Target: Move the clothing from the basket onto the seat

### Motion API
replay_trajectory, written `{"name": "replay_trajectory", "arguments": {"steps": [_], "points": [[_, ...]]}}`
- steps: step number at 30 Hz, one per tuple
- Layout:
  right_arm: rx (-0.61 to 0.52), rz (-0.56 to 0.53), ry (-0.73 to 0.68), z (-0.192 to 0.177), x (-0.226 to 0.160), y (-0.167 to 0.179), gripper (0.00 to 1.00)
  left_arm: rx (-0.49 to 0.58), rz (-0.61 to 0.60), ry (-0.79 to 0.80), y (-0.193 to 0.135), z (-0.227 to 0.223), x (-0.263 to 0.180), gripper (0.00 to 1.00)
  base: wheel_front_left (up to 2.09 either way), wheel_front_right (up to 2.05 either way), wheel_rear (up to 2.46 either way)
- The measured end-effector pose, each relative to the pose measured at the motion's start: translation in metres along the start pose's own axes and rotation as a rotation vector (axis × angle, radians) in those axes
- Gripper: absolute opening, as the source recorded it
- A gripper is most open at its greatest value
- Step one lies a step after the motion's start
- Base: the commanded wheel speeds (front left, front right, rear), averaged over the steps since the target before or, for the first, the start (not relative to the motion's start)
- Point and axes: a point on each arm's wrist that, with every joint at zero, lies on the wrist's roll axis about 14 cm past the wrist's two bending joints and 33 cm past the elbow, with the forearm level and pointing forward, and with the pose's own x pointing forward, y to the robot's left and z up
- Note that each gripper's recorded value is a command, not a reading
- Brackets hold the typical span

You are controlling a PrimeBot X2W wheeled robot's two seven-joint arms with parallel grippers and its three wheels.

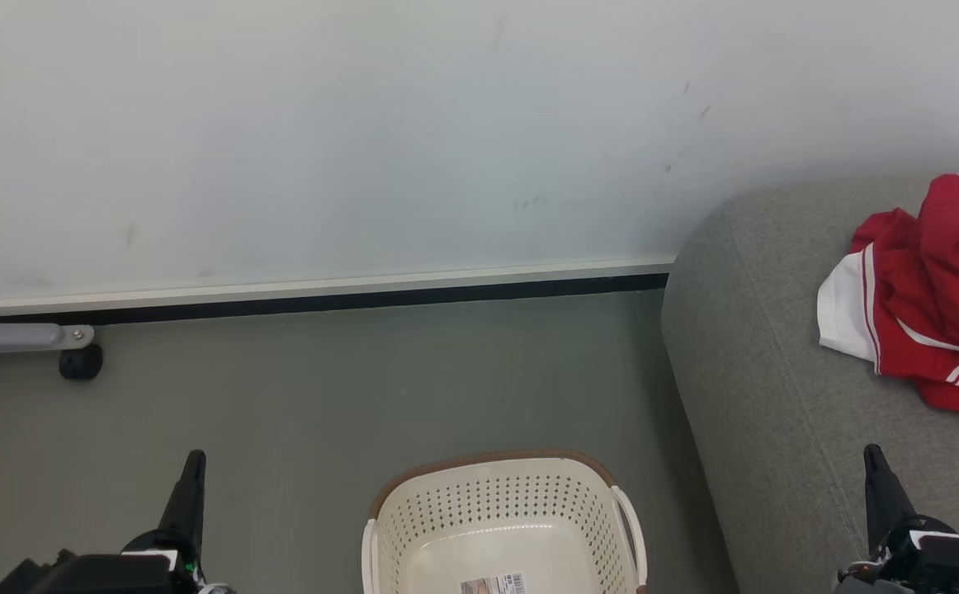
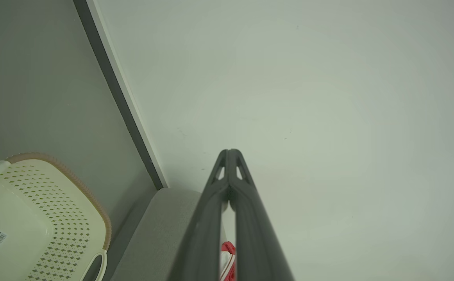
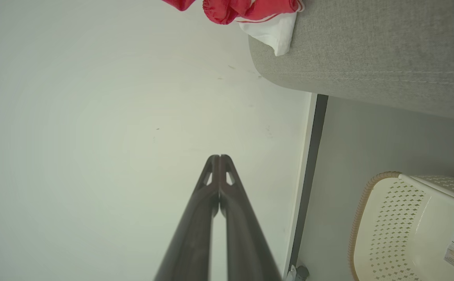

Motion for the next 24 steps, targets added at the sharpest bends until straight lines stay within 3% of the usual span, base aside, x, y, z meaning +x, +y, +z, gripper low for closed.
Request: {"name": "replay_trajectory", "arguments": {"steps": [24], "points": [[0.0, 0.0, 0.0, -0.0001, 0.0, 0.0001, 0.0, 0.0, 0.001, 0.0, 0.0002, 0.0, 0.0, 0.0, 0.0, 0.0, 0.0]]}}
